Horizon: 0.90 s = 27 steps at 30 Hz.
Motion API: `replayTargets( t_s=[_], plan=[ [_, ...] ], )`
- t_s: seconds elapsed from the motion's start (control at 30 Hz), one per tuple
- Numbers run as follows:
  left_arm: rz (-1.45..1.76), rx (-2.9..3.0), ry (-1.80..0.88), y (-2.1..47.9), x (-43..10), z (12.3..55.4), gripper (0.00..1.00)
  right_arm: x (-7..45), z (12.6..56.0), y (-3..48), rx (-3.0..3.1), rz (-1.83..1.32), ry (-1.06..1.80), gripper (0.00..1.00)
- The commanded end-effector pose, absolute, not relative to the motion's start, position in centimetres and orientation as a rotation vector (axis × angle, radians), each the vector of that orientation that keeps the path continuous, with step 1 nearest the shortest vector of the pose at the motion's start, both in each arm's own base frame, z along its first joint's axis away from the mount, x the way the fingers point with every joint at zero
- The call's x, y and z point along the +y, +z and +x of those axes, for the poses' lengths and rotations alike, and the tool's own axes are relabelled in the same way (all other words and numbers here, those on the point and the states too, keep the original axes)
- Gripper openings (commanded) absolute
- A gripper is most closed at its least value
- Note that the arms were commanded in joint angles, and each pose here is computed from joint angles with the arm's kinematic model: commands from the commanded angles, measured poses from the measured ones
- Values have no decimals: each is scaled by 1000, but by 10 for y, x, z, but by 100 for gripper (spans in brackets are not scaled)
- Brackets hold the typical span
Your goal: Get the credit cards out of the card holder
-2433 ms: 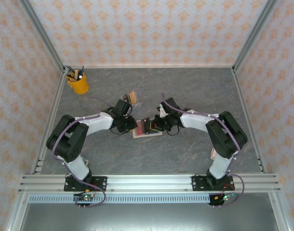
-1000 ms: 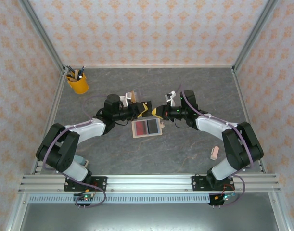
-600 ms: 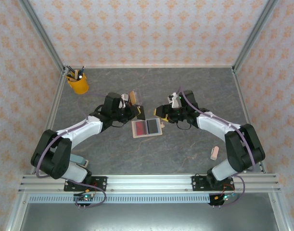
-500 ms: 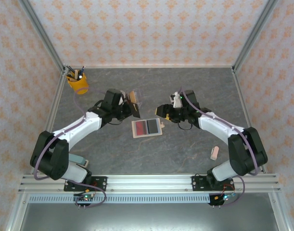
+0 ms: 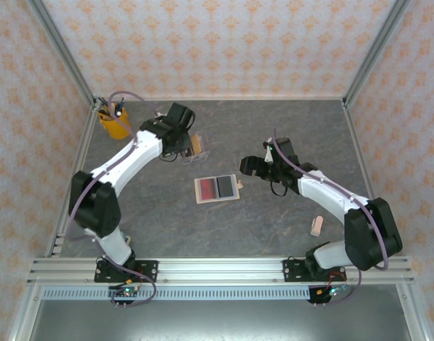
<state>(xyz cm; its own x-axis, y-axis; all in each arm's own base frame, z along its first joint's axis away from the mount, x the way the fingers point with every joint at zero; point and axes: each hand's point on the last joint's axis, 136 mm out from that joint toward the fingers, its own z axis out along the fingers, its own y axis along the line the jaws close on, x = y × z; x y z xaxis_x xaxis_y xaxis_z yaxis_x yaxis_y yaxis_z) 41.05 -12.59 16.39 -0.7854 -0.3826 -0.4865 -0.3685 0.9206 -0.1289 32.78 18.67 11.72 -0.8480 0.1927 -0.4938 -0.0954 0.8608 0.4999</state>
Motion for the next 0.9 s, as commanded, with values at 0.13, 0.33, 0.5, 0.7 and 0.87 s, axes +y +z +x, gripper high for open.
replayTargets(
  t_s=[0.13, 0.33, 0.5, 0.7, 0.87],
  plan=[
    [-540, 2603, 239, 149, -126, 434, 0, 171, 329, 115, 2461, 96, 603, 90],
    [-552, 2559, 311, 135, -133, 450, 0, 172, 327, 113, 2466, 85, 614, 90],
    [-543, 2531, 392, 127, -132, 456, 0, 172, 326, 113, 2462, 93, 619, 90],
    [-519, 2561, 420, 115, -136, 462, 0, 173, 327, 112, 2466, 96, 623, 90],
    [-523, 2571, 433, 109, -135, 464, 2, 173, 326, 111, 2471, 99, 625, 90]
  ],
)
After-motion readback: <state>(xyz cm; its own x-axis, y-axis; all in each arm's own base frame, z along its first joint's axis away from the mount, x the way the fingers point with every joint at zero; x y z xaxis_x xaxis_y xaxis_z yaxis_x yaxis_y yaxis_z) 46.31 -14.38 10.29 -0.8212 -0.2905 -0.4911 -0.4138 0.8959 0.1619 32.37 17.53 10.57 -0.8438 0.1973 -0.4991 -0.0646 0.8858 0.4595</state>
